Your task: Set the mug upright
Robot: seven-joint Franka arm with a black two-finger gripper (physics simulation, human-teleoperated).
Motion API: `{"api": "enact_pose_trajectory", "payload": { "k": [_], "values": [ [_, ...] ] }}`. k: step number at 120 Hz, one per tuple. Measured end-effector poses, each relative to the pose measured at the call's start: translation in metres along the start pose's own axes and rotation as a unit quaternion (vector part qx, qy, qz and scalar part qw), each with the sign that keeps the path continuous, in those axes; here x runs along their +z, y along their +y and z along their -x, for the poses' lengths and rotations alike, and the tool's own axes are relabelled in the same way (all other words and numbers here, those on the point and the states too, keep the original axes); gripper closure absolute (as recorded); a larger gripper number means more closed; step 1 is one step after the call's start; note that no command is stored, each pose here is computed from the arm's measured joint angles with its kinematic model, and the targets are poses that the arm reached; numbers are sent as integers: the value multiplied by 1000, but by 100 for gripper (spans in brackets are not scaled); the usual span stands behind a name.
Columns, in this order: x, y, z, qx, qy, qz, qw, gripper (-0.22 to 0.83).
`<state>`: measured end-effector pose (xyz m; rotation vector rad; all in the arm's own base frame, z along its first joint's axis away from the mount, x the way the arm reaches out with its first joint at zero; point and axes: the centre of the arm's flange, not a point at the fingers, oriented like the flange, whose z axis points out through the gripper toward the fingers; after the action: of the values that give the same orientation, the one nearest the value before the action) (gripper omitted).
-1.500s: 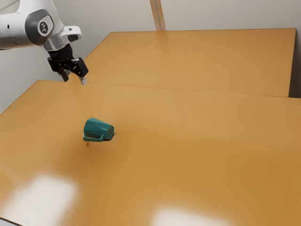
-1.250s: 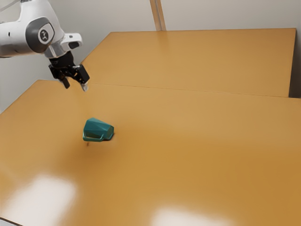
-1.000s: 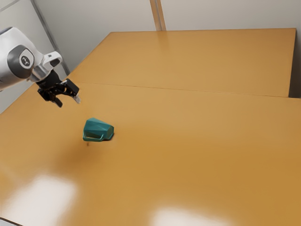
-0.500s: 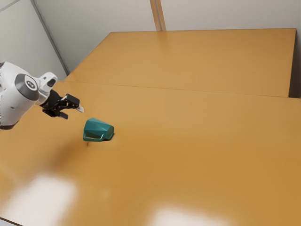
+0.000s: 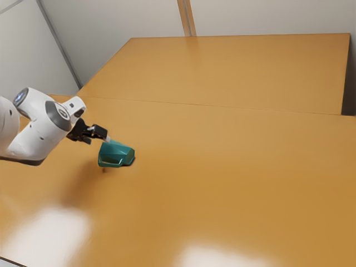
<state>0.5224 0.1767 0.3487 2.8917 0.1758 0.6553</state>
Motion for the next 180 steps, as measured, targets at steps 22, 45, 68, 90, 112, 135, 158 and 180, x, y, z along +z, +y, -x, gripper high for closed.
{"api": "enact_pose_trajectory", "payload": {
  "k": [22, 45, 68, 90, 112, 135, 158, 180],
  "values": [
    [13, 3, 24, -11, 0, 9, 1000, 2],
    [14, 4, 25, 1, 7, 10, 1000, 3],
    [18, 9, 33, 15, 3, 17, 1000, 5],
    [22, 12, 41, 21, 1, 25, 999, 9],
    [20, 12, 40, 31, 6, 27, 999, 11],
    [20, 11, 39, 42, 7, 24, 999, 12],
    [20, 11, 38, 45, 11, 24, 999, 13],
    [21, 9, 30, 45, 18, 20, 999, 13]
  ]
}}
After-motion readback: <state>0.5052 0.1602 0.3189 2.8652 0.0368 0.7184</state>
